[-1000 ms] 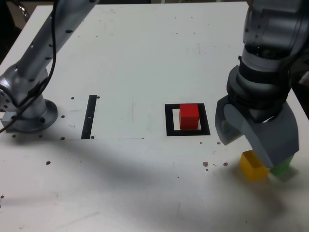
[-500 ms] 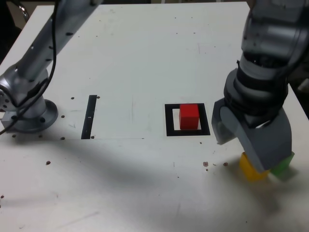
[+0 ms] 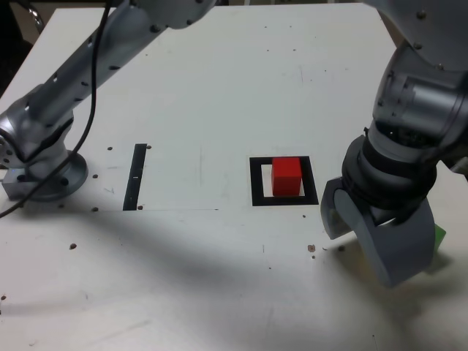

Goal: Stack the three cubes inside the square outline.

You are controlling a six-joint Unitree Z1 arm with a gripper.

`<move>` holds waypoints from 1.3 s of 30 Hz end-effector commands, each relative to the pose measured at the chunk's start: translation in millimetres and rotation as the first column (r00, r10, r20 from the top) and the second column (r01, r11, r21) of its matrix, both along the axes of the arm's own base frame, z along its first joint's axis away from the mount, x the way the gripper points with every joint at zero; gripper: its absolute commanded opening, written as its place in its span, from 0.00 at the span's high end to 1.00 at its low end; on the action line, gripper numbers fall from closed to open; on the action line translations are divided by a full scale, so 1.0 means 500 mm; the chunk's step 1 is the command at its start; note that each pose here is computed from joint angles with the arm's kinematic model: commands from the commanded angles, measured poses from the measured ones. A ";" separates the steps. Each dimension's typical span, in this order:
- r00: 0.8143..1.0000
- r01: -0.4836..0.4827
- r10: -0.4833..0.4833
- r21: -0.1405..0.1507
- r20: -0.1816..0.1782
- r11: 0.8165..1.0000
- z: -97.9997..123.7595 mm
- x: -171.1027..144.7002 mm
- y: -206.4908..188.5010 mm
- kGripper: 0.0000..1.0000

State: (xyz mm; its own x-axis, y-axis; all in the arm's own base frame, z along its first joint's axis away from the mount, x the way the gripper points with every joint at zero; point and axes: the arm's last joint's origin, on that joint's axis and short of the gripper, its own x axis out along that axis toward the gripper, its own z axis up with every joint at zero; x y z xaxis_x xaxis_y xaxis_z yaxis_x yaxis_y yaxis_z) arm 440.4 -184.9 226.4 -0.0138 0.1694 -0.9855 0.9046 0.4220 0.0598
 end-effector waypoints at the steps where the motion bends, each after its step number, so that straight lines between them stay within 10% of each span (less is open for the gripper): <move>1: 1.000 0.003 -0.003 0.000 0.003 1.000 -0.007 0.006 -0.004 0.13; 10: 1.000 -0.008 0.008 -0.004 0.014 1.000 -0.027 0.027 -0.013 0.24; 20: 0.998 -0.039 0.039 -0.006 0.044 0.999 -0.027 0.037 -0.015 0.61; 39: 0.999 -0.039 0.039 0.014 0.024 0.999 -0.027 0.032 -0.012 0.68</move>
State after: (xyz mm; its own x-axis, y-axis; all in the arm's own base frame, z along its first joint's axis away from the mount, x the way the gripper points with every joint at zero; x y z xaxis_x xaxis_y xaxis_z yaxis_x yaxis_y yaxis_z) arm 456.7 -191.0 213.0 0.0078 0.1801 -0.9836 0.8866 0.4538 0.0901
